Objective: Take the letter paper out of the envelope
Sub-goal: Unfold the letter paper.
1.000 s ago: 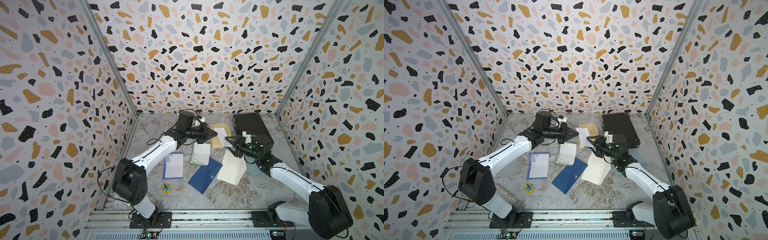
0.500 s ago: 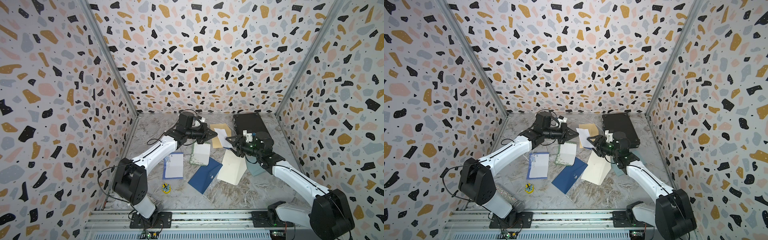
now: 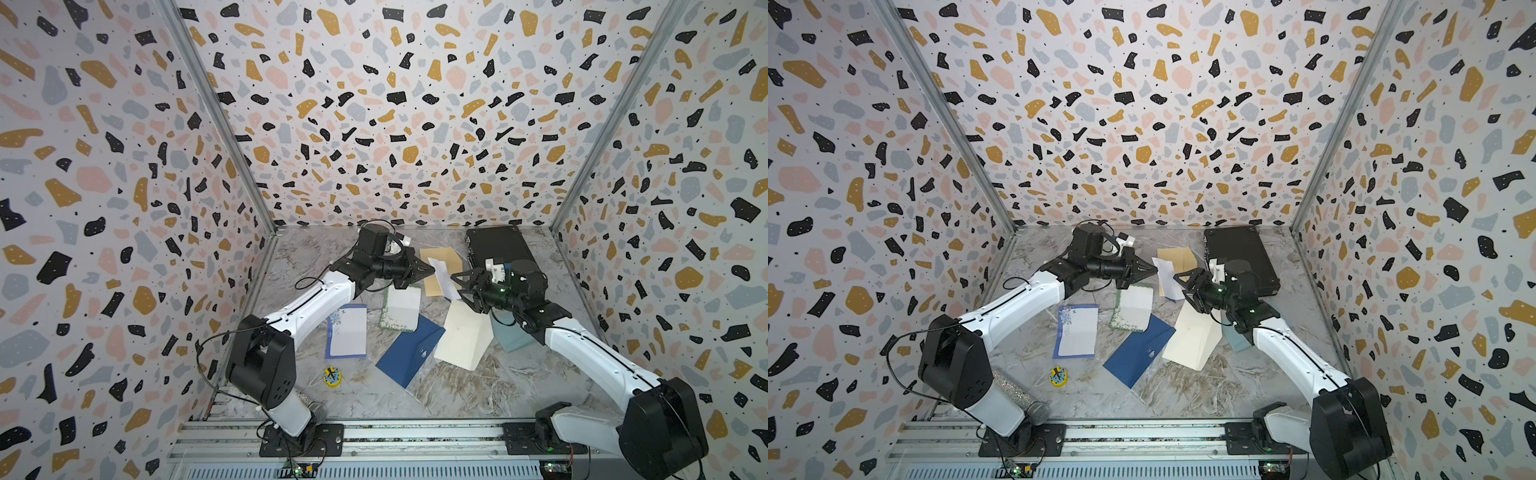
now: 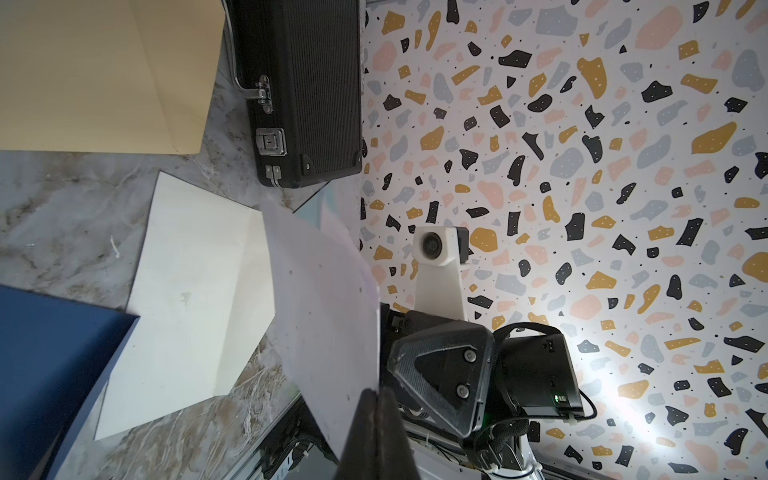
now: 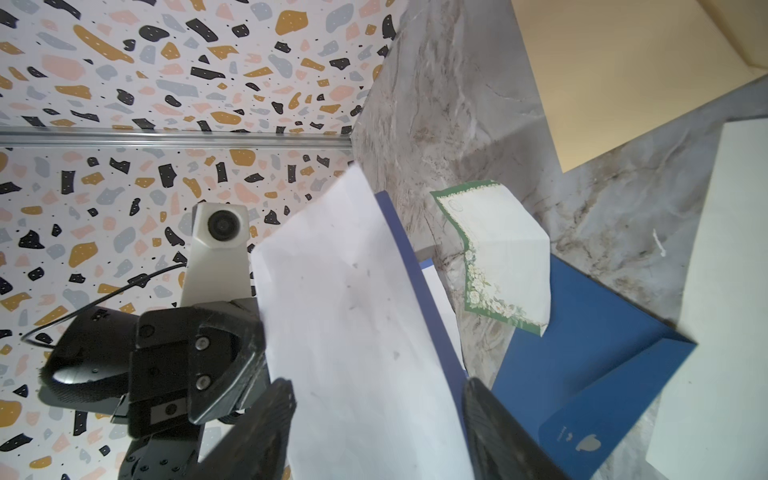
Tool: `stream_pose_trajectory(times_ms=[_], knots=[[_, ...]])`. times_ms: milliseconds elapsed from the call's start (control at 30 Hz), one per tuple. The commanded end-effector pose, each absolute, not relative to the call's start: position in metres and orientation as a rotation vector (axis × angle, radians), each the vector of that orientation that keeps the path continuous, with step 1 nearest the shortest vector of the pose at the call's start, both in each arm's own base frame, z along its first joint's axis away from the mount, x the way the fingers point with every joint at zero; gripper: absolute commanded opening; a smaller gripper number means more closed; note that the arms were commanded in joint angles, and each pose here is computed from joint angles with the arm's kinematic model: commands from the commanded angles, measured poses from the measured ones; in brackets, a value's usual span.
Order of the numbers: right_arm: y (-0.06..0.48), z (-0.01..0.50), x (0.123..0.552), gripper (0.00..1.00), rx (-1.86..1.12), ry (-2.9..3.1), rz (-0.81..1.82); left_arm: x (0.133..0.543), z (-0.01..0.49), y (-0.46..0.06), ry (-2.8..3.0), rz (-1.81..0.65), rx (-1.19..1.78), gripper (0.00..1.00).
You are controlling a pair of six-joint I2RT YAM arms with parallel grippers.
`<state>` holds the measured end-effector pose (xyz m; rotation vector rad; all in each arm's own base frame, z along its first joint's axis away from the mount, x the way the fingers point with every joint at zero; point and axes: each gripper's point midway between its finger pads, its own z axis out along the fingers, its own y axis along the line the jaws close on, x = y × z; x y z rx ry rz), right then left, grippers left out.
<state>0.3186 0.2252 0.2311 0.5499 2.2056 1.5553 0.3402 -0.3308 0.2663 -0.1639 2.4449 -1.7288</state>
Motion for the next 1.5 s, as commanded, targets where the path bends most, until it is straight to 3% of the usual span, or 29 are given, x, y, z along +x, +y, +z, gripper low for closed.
stream_pose_trajectory(times_ms=[0, 667, 1467], knots=[[0.228, 0.247, 0.324, 0.66, 0.563, 2.119, 1.649, 0.343, 0.272, -0.333, 2.414, -1.749, -0.114, 0.0], [0.217, 0.249, 0.331, 0.61, 0.794, 1.925, 1.795, 0.354, 0.272, -0.329, 2.354, -1.815, -0.201, 0.0], [0.221, 0.288, 0.348, 0.53, 0.798, 1.78, 1.914, 0.368, 0.259, -0.332, 2.319, -1.831, -0.28, 0.0]])
